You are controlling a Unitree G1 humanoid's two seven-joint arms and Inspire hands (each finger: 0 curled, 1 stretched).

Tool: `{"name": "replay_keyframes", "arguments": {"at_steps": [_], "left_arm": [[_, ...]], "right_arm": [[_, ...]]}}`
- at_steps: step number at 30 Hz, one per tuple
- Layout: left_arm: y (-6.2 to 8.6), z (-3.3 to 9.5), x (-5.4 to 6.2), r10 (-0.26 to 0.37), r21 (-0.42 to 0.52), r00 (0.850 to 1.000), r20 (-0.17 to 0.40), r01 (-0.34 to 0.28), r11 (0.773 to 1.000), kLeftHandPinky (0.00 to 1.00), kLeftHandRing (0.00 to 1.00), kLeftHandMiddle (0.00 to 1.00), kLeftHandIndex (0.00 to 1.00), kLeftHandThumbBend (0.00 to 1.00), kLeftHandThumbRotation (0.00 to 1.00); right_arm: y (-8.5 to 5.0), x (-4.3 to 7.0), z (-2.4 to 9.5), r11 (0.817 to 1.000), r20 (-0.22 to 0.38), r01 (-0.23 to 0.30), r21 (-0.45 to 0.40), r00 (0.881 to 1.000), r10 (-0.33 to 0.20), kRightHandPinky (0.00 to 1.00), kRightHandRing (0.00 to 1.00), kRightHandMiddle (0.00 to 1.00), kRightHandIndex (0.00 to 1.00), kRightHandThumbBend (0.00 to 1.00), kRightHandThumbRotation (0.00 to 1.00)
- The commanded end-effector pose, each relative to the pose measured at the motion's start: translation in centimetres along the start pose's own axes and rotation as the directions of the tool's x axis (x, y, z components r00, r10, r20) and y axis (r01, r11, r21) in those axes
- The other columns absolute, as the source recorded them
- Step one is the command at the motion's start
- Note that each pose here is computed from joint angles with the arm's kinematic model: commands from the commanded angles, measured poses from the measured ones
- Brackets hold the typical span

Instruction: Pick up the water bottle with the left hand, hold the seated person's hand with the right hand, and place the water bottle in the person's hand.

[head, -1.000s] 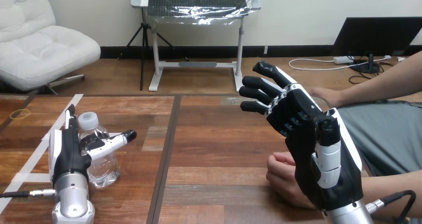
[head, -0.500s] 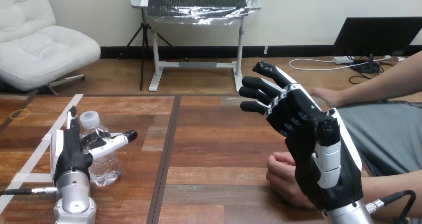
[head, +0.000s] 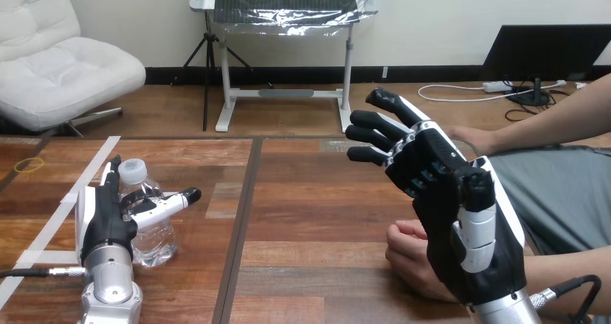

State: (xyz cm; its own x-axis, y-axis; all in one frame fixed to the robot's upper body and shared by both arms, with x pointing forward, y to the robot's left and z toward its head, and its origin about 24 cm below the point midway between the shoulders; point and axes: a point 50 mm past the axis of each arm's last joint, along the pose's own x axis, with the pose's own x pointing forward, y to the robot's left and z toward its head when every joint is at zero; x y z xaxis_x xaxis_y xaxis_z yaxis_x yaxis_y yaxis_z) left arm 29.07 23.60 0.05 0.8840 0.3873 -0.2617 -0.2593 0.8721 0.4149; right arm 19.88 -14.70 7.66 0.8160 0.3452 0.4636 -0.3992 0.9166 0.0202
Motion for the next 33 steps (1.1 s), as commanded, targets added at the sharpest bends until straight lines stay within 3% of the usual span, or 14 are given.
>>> {"name": "replay_keyframes", "arguments": {"at_steps": [1, 13, 25, 33], "left_arm": [[-0.23, 1.08, 0.56, -0.009, 0.038, 1.000, 0.016, 0.008, 0.999, 0.83, 0.94, 0.95, 0.93, 0.92, 0.21], [-0.34, 1.23, 0.46, 0.003, 0.027, 1.000, 0.012, -0.003, 1.000, 0.71, 0.86, 0.89, 0.86, 0.90, 0.18], [-0.45, 1.34, 0.34, 0.039, -0.002, 0.999, 0.016, -0.039, 0.999, 0.55, 0.68, 0.73, 0.72, 0.89, 0.04], [-0.50, 1.37, 0.33, 0.069, 0.002, 0.998, 0.014, -0.069, 0.998, 0.47, 0.58, 0.63, 0.64, 0.86, 0.00]], "right_arm": [[-0.13, 1.00, 1.16, 1.000, 0.079, -0.012, -0.012, 0.997, 0.013, 0.76, 0.82, 0.83, 0.88, 0.76, 1.00], [-0.14, 0.99, 1.20, 1.000, 0.081, -0.015, -0.016, 0.997, 0.016, 0.76, 0.82, 0.83, 0.88, 0.77, 1.00], [-0.15, 0.99, 1.20, 1.000, 0.083, -0.014, -0.016, 0.996, 0.015, 0.76, 0.82, 0.83, 0.88, 0.77, 1.00], [-0.16, 1.00, 1.20, 1.000, 0.083, -0.013, -0.019, 0.996, 0.014, 0.75, 0.82, 0.83, 0.87, 0.77, 1.00]]}}
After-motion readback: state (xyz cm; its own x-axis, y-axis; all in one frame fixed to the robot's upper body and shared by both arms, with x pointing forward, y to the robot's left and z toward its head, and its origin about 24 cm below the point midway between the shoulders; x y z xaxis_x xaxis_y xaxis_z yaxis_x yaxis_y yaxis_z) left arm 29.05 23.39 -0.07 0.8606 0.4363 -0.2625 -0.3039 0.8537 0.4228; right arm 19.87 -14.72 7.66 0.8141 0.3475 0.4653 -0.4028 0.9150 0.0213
